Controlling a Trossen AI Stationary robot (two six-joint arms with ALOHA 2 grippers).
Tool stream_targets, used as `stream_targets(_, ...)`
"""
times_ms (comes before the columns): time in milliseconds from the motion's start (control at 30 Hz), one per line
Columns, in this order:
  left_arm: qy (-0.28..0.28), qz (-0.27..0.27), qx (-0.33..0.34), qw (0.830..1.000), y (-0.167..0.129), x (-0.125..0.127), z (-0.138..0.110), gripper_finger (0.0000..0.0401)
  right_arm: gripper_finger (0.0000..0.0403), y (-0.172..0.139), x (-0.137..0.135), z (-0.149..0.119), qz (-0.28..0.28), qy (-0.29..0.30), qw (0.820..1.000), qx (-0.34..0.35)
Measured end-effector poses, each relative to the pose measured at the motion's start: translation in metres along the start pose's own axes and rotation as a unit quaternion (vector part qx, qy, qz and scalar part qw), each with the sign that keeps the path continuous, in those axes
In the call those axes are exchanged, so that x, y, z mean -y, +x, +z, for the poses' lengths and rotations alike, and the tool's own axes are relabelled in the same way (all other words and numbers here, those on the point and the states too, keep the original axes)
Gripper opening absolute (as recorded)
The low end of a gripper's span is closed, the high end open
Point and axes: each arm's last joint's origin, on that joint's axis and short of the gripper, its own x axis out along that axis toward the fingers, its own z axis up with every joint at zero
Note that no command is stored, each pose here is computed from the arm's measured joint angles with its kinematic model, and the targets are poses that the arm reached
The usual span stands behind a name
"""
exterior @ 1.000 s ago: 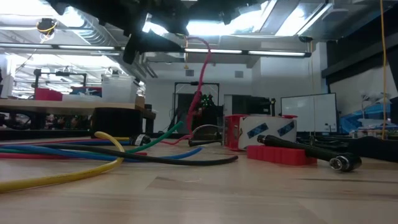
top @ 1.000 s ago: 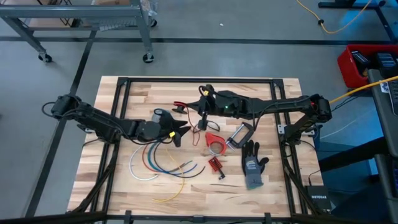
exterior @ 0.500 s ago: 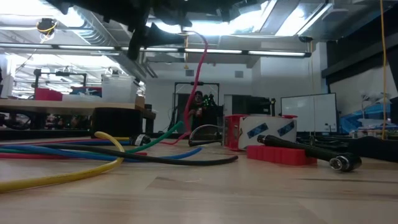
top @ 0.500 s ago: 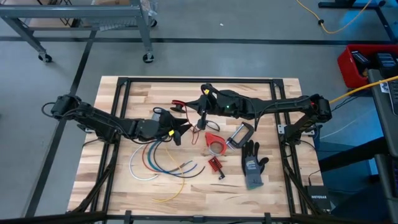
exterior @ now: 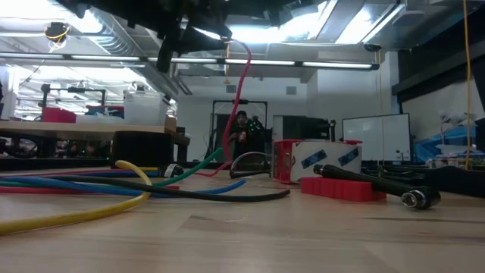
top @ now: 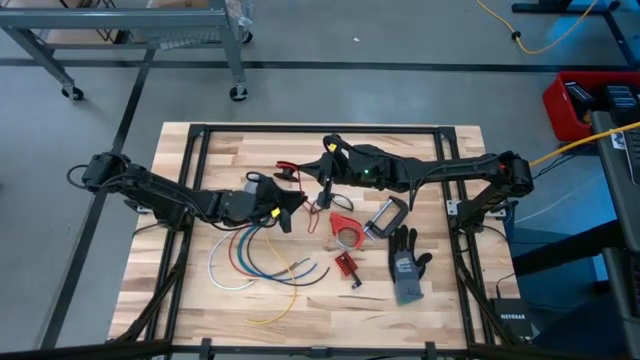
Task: Coil cords
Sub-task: Uncoil the red wire from the spool
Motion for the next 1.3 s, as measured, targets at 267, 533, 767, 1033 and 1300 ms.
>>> stream_targets(267,-0.018,-0.008,-0.004,1.000,-0.003,0.004,-0.002,0.0010,0.0000,0.000,0.002,-0.001,-0.027,-0.002,1.000,-0.010)
stream_targets(533,-0.036,-0.053,0.030,0.997,-0.009,0.017,0.003,0.0003,0.0000,0.000,0.003,-0.007,-0.048,-0.020,0.998,-0.043)
stream_targets(767,-0.009,-0.093,0.079,0.992,-0.016,0.028,0.012,0.0002,0.0000,-0.002,0.002,-0.017,-0.055,-0.034,0.993,-0.096)
stream_targets(1033,0.023,-0.055,0.111,0.992,-0.030,0.026,0.029,0.0001,0.0000,-0.003,0.001,-0.025,-0.051,-0.030,0.989,-0.136)
stream_targets(1300,0.051,0.045,0.077,0.995,-0.065,0.013,0.037,0.0000,0.0000,-0.004,0.001,-0.026,-0.051,-0.030,0.988,-0.139)
